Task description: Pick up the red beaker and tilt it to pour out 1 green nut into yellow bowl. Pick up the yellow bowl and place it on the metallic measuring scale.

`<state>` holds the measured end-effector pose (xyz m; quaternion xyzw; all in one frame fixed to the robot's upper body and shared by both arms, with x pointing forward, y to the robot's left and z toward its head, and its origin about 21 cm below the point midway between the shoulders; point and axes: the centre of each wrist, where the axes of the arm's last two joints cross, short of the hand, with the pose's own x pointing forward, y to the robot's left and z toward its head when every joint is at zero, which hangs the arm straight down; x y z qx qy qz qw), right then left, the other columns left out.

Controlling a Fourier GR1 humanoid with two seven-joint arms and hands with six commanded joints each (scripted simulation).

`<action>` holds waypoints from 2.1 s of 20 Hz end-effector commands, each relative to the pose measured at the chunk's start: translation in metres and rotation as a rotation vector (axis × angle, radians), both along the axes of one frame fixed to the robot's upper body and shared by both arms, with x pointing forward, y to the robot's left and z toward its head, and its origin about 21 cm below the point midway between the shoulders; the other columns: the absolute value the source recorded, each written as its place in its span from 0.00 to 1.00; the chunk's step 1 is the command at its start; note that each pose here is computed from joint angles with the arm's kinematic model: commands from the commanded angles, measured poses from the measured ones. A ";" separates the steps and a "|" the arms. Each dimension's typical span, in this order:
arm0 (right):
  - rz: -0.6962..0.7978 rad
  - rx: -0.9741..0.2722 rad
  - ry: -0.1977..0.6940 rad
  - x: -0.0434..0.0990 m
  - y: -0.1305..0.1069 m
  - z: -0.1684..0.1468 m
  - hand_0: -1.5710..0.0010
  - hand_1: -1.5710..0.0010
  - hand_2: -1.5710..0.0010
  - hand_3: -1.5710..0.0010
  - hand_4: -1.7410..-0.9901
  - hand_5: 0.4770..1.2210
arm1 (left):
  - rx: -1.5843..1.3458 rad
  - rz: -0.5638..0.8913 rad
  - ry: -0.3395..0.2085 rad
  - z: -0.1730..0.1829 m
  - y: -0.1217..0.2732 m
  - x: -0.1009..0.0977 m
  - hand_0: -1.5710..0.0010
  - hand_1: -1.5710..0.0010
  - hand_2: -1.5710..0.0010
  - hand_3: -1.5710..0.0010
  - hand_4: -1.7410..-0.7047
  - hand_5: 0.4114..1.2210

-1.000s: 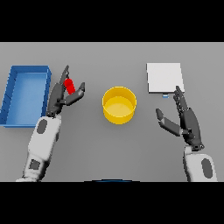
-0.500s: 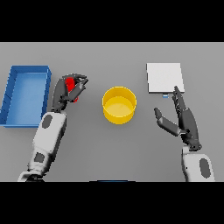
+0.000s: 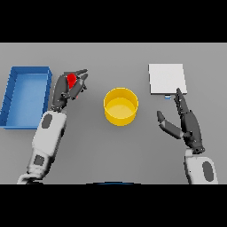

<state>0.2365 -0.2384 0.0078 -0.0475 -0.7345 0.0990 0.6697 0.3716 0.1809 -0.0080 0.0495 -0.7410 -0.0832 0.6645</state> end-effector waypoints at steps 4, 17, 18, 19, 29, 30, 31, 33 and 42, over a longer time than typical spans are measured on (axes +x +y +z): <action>0.002 -0.013 -0.014 -0.003 0.003 0.001 1.00 1.00 1.00 1.00 0.60 0.25 | 0.088 -0.028 -0.052 0.029 -0.002 0.002 0.01 0.01 0.01 0.01 0.24 0.99; 0.007 0.001 0.004 -0.001 0.005 0.002 1.00 1.00 1.00 1.00 0.63 0.28 | 0.630 -0.179 -0.104 0.084 -0.026 0.005 0.00 0.00 0.00 0.00 0.04 0.88; -0.001 -0.006 0.016 0.000 0.005 0.000 1.00 1.00 1.00 1.00 0.62 0.28 | 0.707 -0.189 -0.107 0.089 -0.032 0.007 0.00 0.00 0.00 0.00 0.03 0.89; -0.006 -0.014 0.011 0.000 0.003 0.001 1.00 1.00 1.00 1.00 0.61 0.29 | 0.790 -0.210 -0.114 0.091 -0.034 0.009 0.00 0.00 0.00 0.00 0.03 0.89; -0.013 0.011 0.033 -0.003 0.005 0.002 1.00 1.00 1.00 1.00 0.62 0.26 | 1.429 -0.483 -0.104 0.119 -0.066 0.022 0.00 0.00 0.00 0.06 0.11 0.99; -0.016 0.031 0.038 -0.002 0.005 0.001 1.00 1.00 1.00 1.00 0.61 0.25 | 1.486 -0.492 -0.099 0.119 -0.070 0.023 0.00 0.00 0.00 0.11 0.09 0.99; -0.012 0.038 0.028 -0.002 0.006 0.001 1.00 1.00 1.00 1.00 0.62 0.23 | 1.539 -0.504 -0.095 0.123 -0.080 0.023 0.00 0.00 0.00 0.14 0.08 0.99; -0.013 0.057 0.034 -0.002 0.007 0.001 1.00 1.00 1.00 1.00 0.60 0.21 | 1.662 -0.532 -0.085 0.126 -0.092 0.024 0.00 0.00 0.00 0.16 0.05 0.99; -0.018 0.054 0.045 -0.001 0.004 -0.002 1.00 1.00 1.00 1.00 0.59 0.17 | 2.009 -0.614 -0.226 0.135 -0.132 0.025 0.00 0.00 0.00 0.08 0.01 1.00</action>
